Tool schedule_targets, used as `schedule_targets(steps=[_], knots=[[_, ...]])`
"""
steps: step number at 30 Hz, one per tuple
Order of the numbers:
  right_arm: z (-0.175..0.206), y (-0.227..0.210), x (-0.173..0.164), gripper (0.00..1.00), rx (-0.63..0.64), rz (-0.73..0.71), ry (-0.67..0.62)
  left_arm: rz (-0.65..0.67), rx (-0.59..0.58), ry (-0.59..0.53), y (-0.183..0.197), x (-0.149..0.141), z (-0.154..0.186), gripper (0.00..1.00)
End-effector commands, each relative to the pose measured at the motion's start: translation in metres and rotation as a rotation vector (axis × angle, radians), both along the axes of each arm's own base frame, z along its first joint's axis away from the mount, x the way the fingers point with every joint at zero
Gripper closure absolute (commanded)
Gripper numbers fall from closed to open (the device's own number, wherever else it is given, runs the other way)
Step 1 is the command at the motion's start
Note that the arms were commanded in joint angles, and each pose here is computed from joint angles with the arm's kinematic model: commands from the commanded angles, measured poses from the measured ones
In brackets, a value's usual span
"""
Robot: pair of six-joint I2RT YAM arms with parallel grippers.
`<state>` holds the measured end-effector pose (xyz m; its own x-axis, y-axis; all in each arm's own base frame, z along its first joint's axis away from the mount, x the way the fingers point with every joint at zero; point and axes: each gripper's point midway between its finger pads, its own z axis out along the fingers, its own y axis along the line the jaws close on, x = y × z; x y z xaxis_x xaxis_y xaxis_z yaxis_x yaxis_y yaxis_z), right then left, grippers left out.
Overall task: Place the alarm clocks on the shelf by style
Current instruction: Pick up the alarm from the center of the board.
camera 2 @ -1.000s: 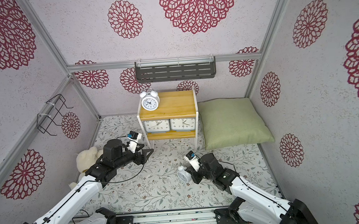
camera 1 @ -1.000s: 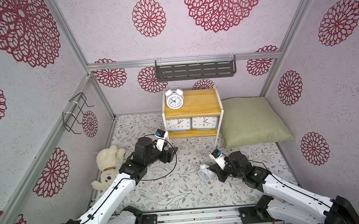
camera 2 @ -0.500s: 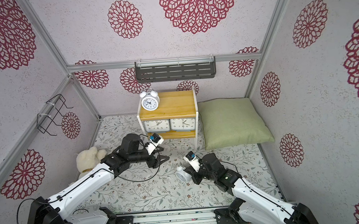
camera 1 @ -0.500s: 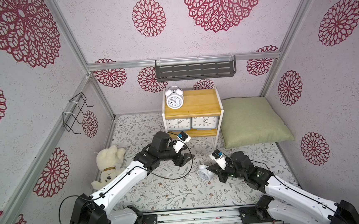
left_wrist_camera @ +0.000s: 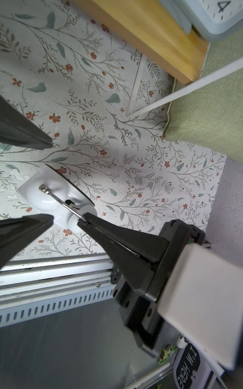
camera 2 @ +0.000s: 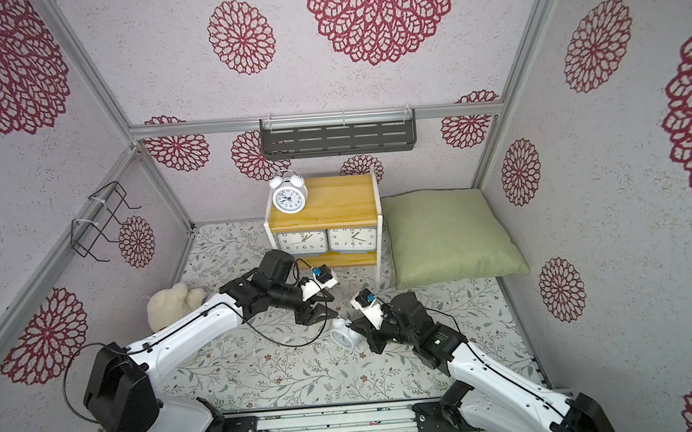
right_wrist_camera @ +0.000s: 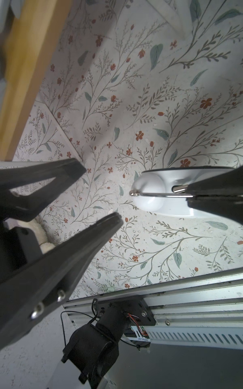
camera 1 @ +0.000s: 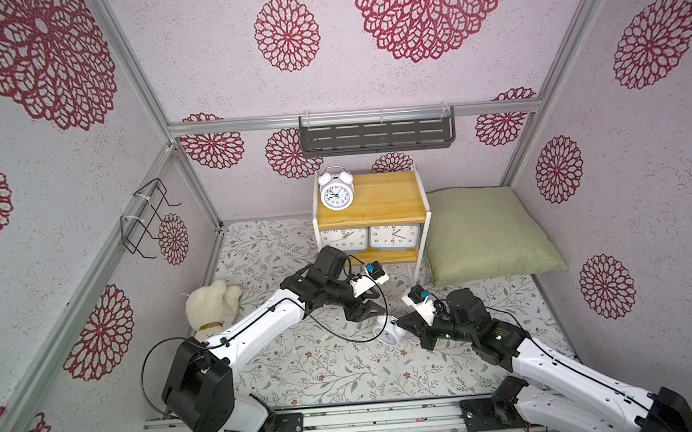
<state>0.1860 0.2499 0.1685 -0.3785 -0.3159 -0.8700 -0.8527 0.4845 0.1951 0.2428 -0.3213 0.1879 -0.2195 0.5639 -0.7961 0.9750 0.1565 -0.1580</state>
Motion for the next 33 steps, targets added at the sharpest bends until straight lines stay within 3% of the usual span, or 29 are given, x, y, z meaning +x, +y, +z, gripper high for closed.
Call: schedule_targets(steps=[1,9,24,33], knots=[[0.054,0.012,0.002,1.0,0.122,0.04,-0.132,-0.092,0.0,0.005,-0.006,-0.014,0.0,0.43],[0.057,0.014,0.002,1.0,0.134,0.052,-0.134,-0.174,-0.013,0.016,-0.011,-0.026,-0.004,0.45],[0.058,0.017,0.004,1.0,0.138,0.057,-0.135,-0.219,0.023,0.063,-0.02,-0.024,-0.013,0.68],[0.058,0.016,0.006,1.0,0.134,0.045,-0.141,-0.233,0.028,0.075,-0.022,-0.027,-0.017,0.69]])
